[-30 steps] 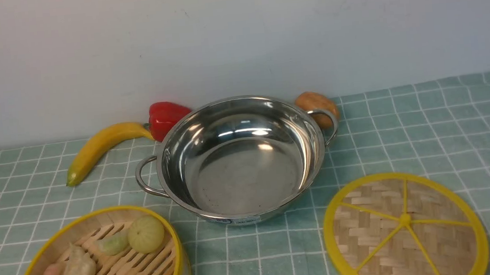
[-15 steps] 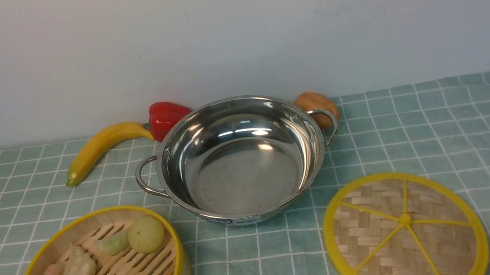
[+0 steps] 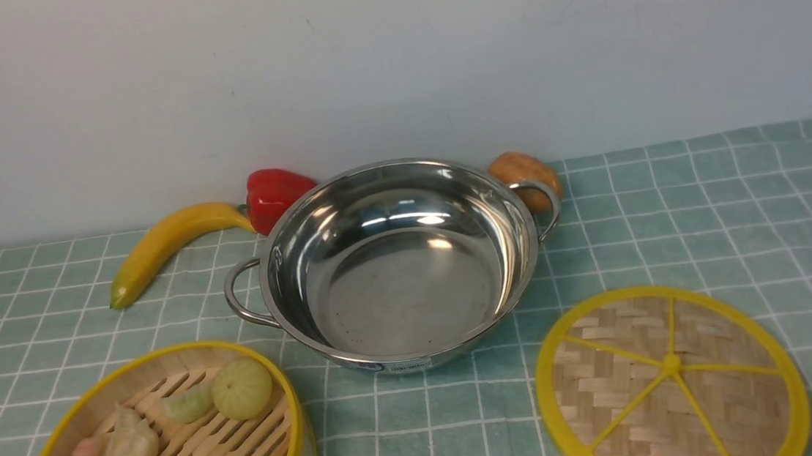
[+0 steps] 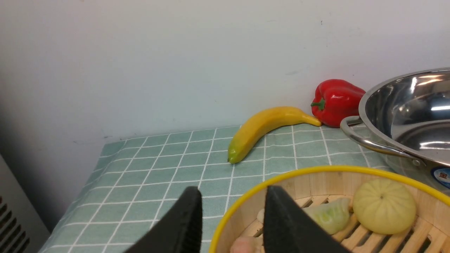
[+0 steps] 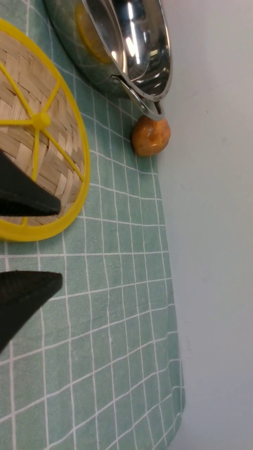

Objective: Place the steamer in the pot on the blue tablecloth, and put the lid on the steamer.
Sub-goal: 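Grasp the rim of the steamer basket holding the buns with the left gripper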

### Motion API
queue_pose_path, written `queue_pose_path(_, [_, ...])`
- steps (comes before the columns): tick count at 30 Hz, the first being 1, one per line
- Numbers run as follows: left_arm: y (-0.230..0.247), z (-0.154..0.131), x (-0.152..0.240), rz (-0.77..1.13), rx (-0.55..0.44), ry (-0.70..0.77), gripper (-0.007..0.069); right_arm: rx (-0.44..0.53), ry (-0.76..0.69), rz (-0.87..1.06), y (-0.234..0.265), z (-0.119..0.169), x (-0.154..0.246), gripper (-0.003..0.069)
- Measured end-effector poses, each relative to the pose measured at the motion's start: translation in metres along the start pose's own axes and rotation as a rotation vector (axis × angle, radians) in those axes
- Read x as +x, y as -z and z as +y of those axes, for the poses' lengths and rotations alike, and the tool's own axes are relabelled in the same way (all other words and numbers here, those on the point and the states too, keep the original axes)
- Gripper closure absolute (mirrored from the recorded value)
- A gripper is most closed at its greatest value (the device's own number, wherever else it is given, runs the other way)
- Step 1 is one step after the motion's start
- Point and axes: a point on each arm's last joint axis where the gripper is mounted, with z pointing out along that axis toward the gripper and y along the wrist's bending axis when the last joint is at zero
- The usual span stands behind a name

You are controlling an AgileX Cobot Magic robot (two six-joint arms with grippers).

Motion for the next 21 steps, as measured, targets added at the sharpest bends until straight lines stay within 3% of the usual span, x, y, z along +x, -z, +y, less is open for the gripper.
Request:
queue_pose_path(2, [0.0,0.0,0.0,0.0,0.002,0.016,0.0382,0.001,0.003,0.0,0.0,0.0,0.0,0.0417])
queue_pose_path(6, [0.0,-0.002,-0.002,-0.017,0.018,0.202,0.0382,0.001,0.006,0.0,0.0,0.0,0.0,0.0417])
queue_pose_path(10, [0.0,-0.003,-0.005,-0.043,0.047,0.52,0.0382,0.001,0.006,0.0,0.0,0.0,0.0,0.0417])
queue_pose_path(13, [0.0,-0.004,-0.006,-0.046,0.06,0.645,0.0382,0.001,0.006,0.0,0.0,0.0,0.0,0.0417])
queue_pose_path(21, [0.001,-0.001,-0.011,-0.114,0.057,0.701,0.0382,-0.02,-0.061,-0.055,0.0,0.002,-0.005,0.0417])
